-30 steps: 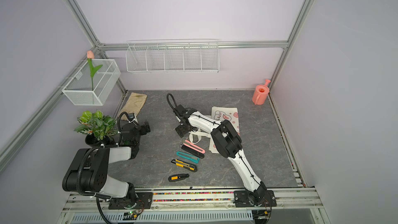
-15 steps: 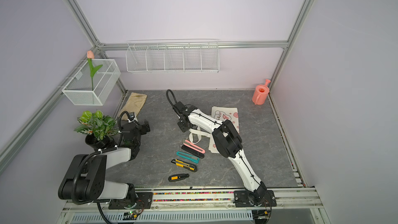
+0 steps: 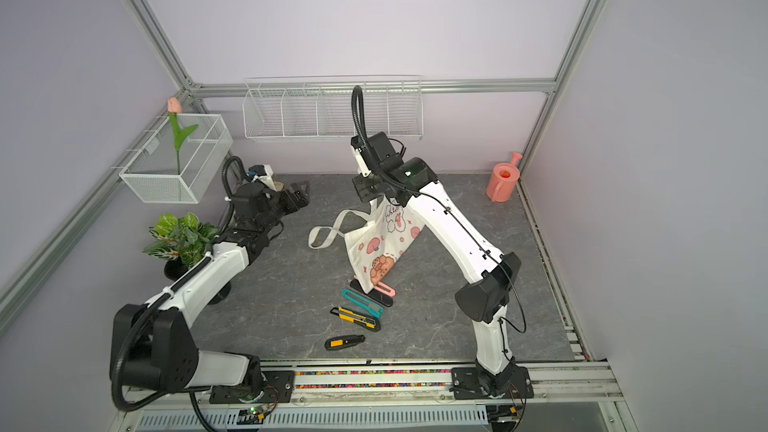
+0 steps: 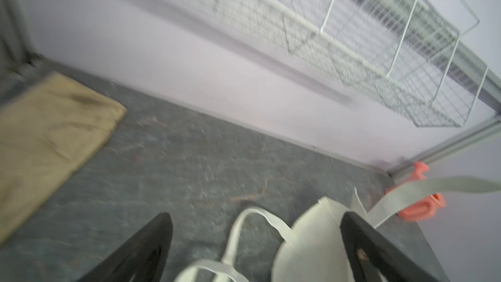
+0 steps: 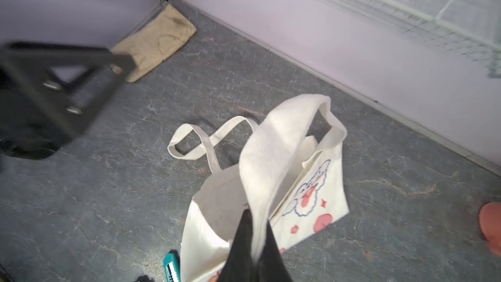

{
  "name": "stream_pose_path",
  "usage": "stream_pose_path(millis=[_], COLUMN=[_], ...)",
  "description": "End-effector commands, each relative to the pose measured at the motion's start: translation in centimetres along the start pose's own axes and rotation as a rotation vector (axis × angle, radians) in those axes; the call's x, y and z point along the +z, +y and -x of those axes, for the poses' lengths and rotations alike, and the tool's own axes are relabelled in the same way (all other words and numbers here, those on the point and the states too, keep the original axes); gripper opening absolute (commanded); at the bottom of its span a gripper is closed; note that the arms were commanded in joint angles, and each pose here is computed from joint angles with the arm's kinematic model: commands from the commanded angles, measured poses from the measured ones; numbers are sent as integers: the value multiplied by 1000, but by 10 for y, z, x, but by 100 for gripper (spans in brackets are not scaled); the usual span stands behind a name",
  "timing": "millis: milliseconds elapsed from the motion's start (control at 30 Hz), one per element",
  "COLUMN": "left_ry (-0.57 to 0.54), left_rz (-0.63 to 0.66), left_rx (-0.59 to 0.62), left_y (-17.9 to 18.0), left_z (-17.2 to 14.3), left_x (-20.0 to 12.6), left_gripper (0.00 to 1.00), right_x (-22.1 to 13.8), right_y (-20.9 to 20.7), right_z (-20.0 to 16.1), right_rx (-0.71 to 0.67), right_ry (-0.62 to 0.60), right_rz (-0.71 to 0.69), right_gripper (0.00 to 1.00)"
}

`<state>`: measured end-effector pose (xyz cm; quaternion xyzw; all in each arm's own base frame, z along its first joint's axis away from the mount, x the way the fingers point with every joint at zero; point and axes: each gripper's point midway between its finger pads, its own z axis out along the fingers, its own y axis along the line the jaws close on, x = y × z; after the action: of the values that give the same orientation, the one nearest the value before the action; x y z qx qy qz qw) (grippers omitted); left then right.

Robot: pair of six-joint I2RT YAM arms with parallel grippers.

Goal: Place the art knife into the pouch
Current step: Open the pouch at the center of the board.

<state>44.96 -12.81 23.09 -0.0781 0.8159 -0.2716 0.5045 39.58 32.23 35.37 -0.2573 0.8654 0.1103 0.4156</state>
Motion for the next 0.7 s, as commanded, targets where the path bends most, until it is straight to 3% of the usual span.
stream_pose_path(millis=[0,167,433,667], left_ry=[218,293,302,523], left_rz=[-141,-147,-234,-255], left_rx=[-125,-108,-122,-177], left_y=[-22,-30,-57,-63], left_z=[-44,-60,-39,-76], left_x=[13,21,16,31], left_gripper=[99,99,99,99], right_x=[-17,-31,-17,-13], right_y=[-13,-18,-8,-13], right_z=[2,28,32,38], right_rx=[-40,-41,-73,-97], right_ry=[13,-66,-66,-88], right_rz=[-32,2,65,30], right_gripper=[7,7,7,7])
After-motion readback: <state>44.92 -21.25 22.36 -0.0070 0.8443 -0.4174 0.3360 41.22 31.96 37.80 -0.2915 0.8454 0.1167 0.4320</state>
